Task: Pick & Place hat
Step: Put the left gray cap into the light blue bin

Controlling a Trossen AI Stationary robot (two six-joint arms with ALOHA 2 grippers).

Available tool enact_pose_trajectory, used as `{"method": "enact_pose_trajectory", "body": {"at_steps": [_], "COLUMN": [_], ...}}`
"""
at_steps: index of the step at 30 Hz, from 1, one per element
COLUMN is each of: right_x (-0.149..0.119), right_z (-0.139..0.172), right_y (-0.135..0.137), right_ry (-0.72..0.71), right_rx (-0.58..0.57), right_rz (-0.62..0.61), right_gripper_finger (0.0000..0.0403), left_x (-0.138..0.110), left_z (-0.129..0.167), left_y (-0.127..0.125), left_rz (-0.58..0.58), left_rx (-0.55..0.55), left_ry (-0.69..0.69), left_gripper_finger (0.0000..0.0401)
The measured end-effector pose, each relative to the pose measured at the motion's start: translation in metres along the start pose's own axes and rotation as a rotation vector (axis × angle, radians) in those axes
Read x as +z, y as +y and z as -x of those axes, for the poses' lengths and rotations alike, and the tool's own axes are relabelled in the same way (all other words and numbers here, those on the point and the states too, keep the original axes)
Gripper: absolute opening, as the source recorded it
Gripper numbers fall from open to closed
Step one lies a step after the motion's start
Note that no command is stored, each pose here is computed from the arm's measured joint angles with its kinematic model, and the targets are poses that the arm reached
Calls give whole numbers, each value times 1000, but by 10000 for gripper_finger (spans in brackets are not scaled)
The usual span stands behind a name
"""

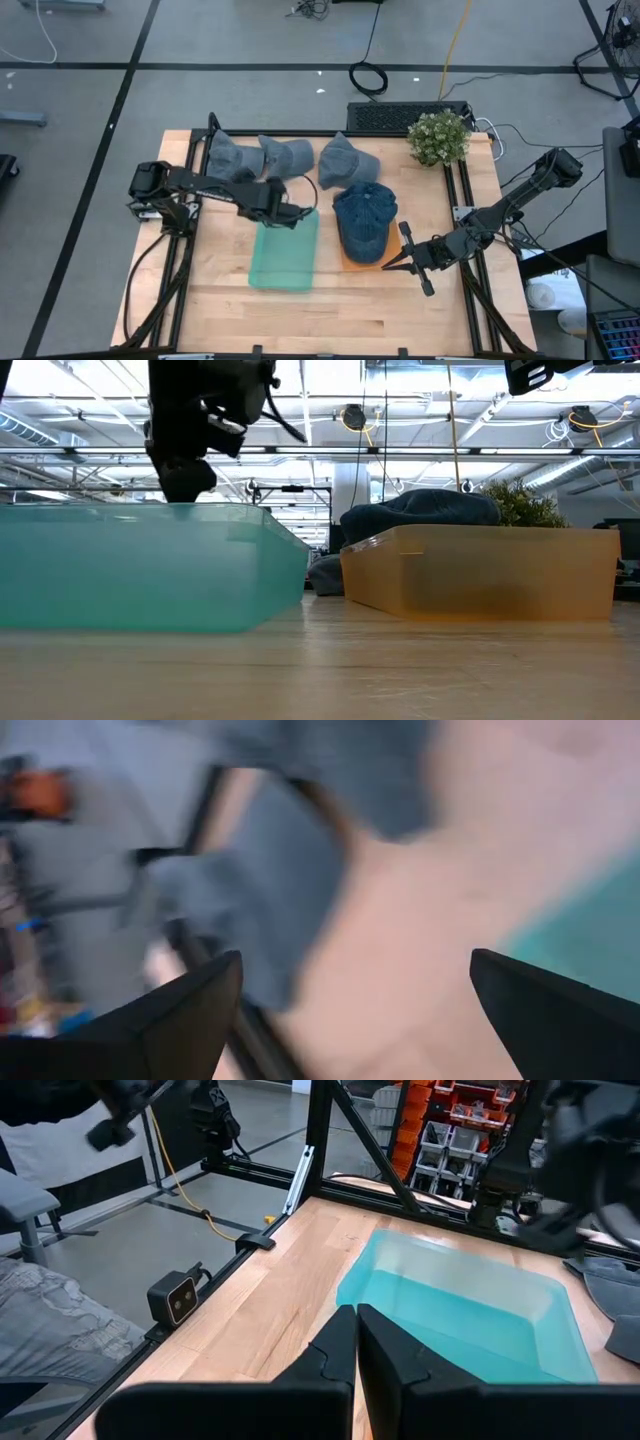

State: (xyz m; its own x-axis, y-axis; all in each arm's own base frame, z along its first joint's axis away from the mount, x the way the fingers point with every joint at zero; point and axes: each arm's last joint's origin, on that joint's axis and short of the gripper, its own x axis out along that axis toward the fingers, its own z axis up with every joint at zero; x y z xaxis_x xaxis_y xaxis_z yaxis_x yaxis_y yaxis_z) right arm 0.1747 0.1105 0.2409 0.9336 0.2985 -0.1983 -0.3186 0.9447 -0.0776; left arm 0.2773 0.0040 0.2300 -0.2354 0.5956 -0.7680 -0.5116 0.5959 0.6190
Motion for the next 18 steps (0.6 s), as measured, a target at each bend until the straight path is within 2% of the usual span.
{"method": "enact_pose_trajectory", "body": {"at_steps": [4, 9, 12, 15, 18], "right_x": [0, -1, -1, -3, -5], "right_z": [0, 0, 0, 0, 0], "right_y": [0, 0, 0, 0, 0], "right_ry": [1, 9, 14, 30, 49], "right_rx": [0, -1, -1, -1, -1], "right_rz": [0, 3, 4, 0, 4], "right_gripper_finger": [0, 0, 0, 0, 0], "left_x": [9, 25, 37, 37, 35], "left_z": [-14, -58, -88, -109, -131], "left_y": [27, 56, 81, 112, 136], "left_rz": [124, 138, 170, 173, 210], "left_rx": [103, 71, 30, -6, -150], "left_ry": [88, 242, 295, 369, 464], "left_gripper_finger": [399, 399, 399, 399, 399]}}
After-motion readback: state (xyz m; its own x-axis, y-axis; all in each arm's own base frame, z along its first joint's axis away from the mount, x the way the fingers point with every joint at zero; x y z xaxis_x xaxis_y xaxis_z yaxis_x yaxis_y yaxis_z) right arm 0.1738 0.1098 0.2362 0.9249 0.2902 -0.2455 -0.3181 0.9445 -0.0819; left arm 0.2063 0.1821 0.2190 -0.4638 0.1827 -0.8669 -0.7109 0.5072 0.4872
